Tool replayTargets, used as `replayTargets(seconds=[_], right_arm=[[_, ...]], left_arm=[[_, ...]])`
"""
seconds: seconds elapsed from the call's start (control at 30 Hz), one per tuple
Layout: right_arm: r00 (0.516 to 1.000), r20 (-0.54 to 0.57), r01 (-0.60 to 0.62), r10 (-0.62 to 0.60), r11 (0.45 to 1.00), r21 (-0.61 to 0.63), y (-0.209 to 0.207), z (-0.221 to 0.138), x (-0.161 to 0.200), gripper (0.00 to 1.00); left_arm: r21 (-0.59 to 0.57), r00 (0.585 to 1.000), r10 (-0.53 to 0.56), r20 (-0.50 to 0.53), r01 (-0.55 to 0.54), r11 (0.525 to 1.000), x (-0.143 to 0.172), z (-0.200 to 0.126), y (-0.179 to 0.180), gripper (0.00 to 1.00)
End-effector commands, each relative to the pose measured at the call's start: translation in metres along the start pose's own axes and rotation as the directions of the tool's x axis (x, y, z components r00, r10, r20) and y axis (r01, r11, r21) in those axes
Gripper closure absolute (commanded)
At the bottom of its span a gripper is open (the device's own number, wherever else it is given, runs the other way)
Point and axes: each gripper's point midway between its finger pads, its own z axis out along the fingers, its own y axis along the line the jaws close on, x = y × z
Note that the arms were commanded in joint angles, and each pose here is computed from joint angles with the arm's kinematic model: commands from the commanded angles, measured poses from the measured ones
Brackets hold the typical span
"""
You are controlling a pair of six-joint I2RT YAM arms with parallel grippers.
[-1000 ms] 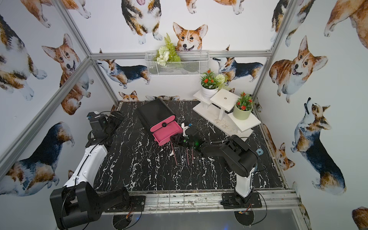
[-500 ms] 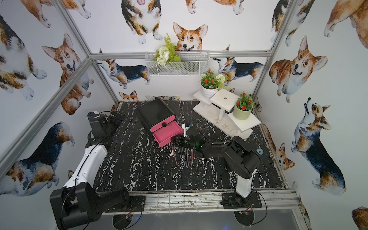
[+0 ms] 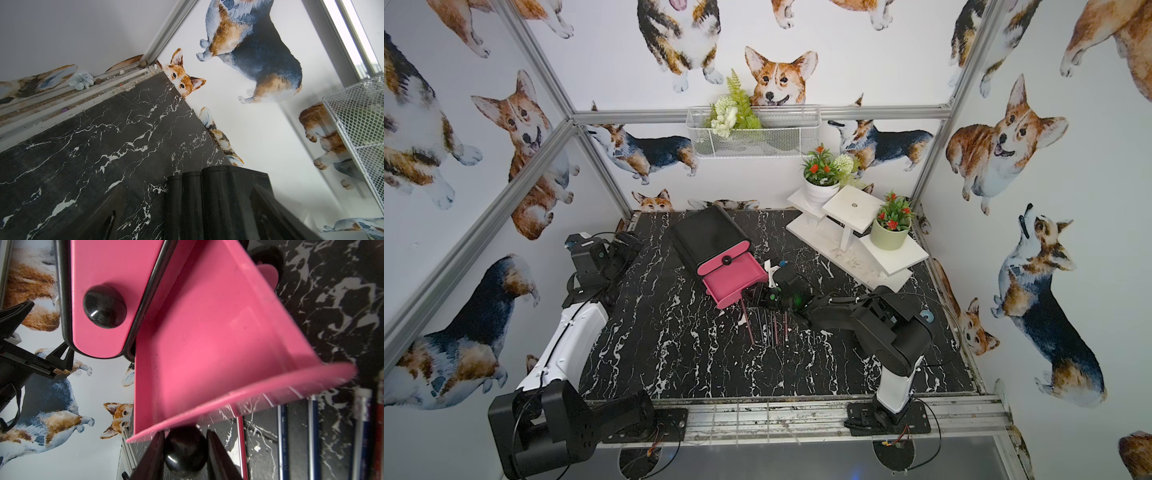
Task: Please place the pencils in the drawer according to their color
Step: Open the drawer in the storage box.
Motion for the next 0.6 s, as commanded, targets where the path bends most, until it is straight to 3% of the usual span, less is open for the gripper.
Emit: replayTargets(seconds=[0.0,0.2,0.47,0.57], right_arm=[[1.000,-0.018,-0.003,0.004,0.999,0.032,-0.007,0.000,0.004,0.53],[1.000,-0.028,-0.001,0.002,0.999,0.038,-0.006,0.002,0.004,0.43],[0.999,-0.028,0.023,-0.021,0.997,0.077,-0.004,-0.010,0.003,0.42],[0.998,-0.038,0.044,-0.040,0.991,0.124,-0.004,-0.026,0.003,0.47]], left_arm=[[0.005,1.000,0.010,0.017,-0.010,1.000,-0.005,-0.002,-0.003,0.00],[0.006,1.000,0.008,0.016,-0.009,1.000,-0.005,-0.001,-0.003,0.00],[0.001,0.999,0.017,0.027,-0.017,1.000,-0.008,-0.004,-0.003,0.00],[-0.003,0.999,0.021,0.033,-0.021,1.000,-0.009,-0.006,-0.003,0.00]])
